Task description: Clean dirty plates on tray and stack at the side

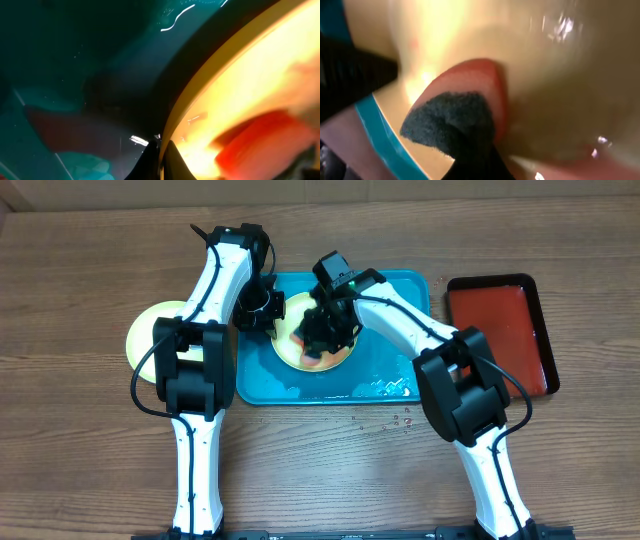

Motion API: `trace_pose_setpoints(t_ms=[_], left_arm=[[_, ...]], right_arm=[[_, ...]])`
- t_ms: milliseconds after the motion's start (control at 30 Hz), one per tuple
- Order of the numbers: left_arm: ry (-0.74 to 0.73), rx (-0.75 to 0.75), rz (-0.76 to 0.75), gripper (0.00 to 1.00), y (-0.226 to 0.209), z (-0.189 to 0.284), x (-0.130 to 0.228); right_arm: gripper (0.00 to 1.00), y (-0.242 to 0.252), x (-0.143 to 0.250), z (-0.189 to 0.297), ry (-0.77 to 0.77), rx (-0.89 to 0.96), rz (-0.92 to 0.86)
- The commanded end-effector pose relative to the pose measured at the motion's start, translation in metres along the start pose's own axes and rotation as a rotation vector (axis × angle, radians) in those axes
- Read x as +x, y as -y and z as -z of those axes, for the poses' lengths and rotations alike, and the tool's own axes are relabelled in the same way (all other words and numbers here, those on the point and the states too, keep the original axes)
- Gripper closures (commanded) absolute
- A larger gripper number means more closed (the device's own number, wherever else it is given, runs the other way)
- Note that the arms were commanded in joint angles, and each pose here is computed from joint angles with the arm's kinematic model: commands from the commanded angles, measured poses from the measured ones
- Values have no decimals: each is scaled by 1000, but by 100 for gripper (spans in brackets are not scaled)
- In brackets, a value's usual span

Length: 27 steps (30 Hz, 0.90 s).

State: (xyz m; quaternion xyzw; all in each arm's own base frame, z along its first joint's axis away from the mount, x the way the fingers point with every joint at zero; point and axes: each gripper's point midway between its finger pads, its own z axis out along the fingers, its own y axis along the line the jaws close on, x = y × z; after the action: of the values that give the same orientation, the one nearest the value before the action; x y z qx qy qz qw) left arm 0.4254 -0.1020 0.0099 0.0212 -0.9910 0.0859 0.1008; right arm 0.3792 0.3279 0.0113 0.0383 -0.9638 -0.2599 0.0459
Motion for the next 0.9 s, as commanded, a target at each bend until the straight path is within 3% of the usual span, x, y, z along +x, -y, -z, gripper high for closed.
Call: trace_pose_setpoints(t_ms=[0,300,633,867], left_arm=[[-1,-23,4,96,-7,-6,-3],[15,-21,-23,96,-6,-6,-7],[33,-19,-46,96,-6,3,-7],[192,-39,-72,96,-2,68,-7]], right_arm=[[96,16,7,0,-28,65,-2],[96,53,-9,75,180,387,-8],[96,24,-11,132,305,338,27],[96,14,-6,216,458,270,6]])
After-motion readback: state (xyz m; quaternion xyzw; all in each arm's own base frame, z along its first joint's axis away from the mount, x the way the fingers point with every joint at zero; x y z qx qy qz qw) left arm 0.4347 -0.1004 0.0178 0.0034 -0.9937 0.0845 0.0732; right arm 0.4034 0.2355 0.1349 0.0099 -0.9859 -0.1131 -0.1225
